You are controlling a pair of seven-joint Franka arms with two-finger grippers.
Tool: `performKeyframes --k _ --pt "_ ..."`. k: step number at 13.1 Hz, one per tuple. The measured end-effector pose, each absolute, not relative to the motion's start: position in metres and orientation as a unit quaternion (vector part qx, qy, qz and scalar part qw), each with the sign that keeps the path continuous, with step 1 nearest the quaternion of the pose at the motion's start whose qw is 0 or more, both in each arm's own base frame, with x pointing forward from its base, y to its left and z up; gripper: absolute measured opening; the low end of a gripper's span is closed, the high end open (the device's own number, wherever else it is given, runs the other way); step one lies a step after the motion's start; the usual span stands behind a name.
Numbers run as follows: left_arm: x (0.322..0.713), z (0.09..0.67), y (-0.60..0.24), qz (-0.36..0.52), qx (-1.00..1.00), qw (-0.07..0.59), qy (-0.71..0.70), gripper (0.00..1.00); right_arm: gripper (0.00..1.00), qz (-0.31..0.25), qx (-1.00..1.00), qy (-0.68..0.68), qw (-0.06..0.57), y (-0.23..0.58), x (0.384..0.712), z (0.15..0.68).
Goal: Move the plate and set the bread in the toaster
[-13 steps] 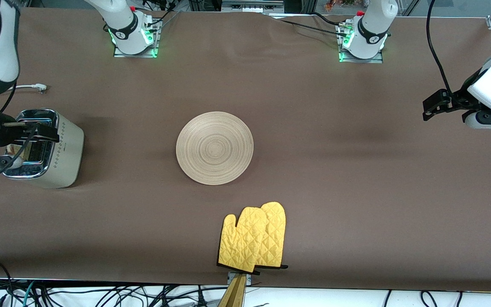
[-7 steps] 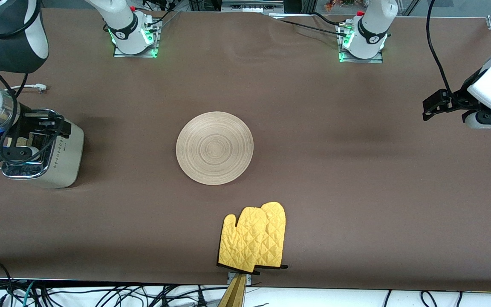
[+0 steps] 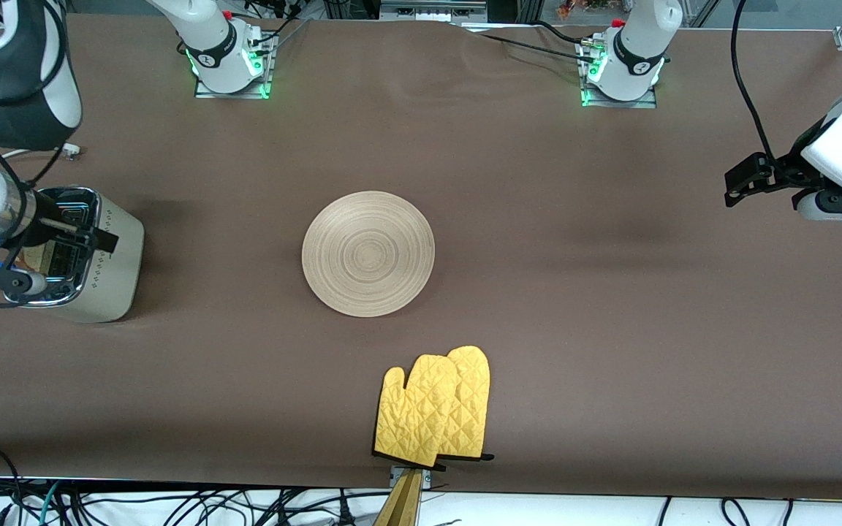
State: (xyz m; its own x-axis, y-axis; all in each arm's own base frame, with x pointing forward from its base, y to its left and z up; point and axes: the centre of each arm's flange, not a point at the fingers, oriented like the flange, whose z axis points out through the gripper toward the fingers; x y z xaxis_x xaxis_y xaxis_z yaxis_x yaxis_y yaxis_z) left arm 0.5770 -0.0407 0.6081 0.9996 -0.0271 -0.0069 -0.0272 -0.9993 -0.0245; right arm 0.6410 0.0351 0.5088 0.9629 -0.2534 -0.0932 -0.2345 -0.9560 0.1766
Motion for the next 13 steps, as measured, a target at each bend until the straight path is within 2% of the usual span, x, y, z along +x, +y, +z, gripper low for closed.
performKeyframes --k 4,10,13 --pt "0.577 0.608 -0.041 0.003 -1.0 0.012 0.014 1.0 1.0 -0.049 0.991 -0.103 0.072 0.076 0.639 0.493" --pt "0.577 0.608 -0.041 0.003 -1.0 0.012 0.014 1.0 1.0 0.024 0.991 -0.123 0.053 0.048 0.635 0.551" --pt "0.577 0.608 -0.041 0.003 -1.0 0.012 0.014 1.0 1.0 0.023 0.99 -0.127 0.054 0.042 0.62 0.571"
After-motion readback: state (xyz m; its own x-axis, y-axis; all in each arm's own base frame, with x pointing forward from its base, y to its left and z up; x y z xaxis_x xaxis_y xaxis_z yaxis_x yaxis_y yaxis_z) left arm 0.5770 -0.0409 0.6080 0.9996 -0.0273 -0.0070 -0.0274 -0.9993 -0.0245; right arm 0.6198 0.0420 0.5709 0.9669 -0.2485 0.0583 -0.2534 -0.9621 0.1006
